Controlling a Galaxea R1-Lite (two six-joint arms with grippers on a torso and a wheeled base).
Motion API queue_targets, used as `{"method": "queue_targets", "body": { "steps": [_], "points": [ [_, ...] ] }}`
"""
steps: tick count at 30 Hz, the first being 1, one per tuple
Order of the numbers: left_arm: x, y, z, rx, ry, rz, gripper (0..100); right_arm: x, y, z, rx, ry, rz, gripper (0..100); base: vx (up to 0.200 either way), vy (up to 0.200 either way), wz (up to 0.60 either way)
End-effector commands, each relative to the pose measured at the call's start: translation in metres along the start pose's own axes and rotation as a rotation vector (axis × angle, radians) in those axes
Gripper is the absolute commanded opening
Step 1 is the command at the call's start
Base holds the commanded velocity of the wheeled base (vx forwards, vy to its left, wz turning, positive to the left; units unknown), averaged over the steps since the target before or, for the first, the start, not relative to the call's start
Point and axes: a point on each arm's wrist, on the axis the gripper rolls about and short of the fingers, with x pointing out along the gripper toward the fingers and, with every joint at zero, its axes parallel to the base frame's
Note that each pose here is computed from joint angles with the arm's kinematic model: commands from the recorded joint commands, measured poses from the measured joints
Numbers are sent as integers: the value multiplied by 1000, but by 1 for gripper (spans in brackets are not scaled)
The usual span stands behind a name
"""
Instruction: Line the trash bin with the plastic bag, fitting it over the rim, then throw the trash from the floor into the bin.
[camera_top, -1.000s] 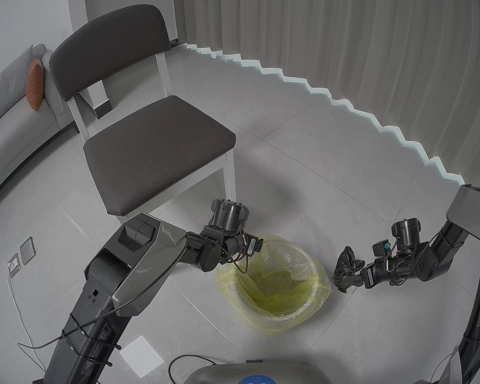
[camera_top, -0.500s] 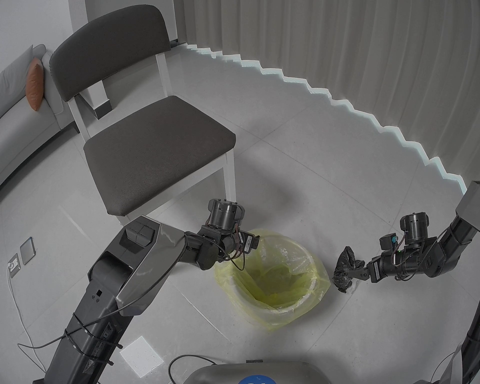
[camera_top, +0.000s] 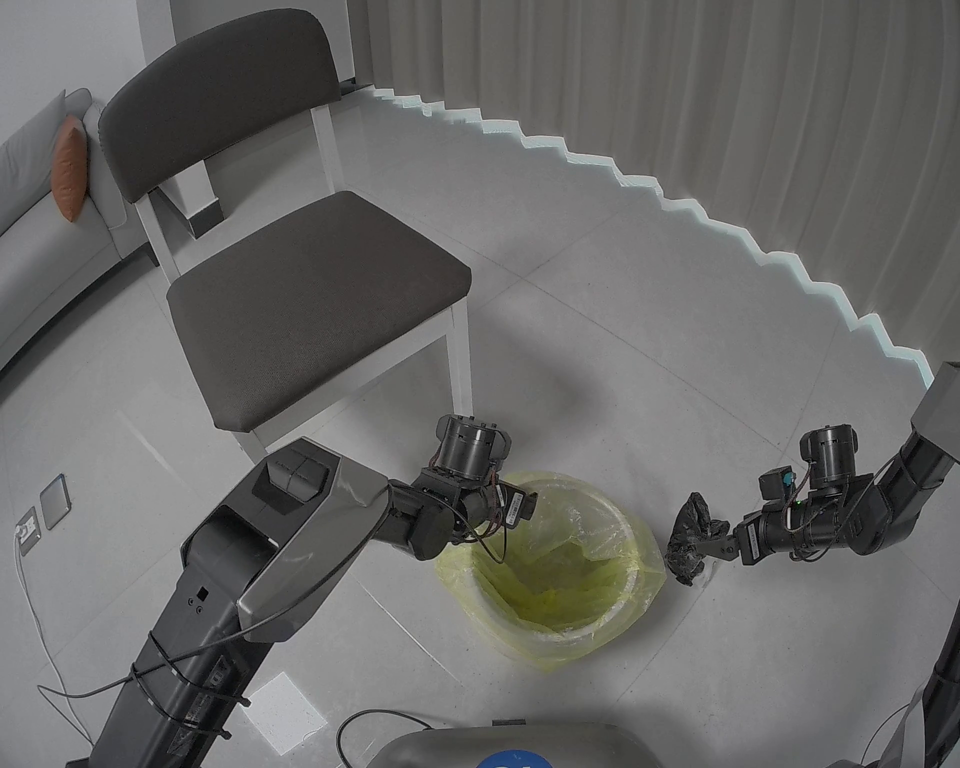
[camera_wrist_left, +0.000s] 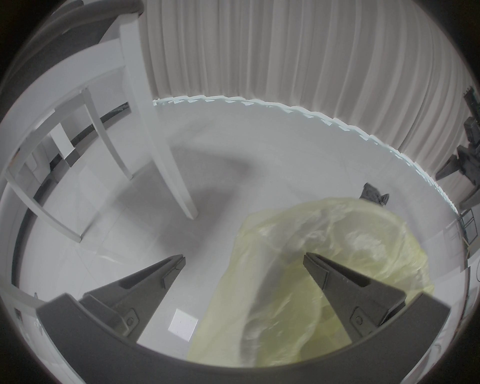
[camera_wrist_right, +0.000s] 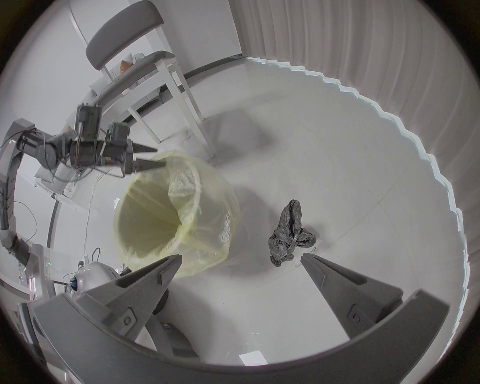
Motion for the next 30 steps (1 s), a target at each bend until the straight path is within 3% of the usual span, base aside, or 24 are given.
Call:
{"method": "queue_targets", "body": {
  "steps": [1,12,24,30],
  "points": [
    [-4,-9,-2,9,-9,-12,100,0,0,0,-1,0,2,100,0,0,0],
    [-23,5,21,-6,-51,6,100,-1,0,1,-3,-6,-1,100,0,0,0],
    [-13,15,11,-15,-35,25,100,-1,1,0,-1,-1,0,100,0,0,0],
    [0,36,-5,-34,-5,59,100,-2,1,0,-2,-3,1,100,0,0,0]
  ]
}}
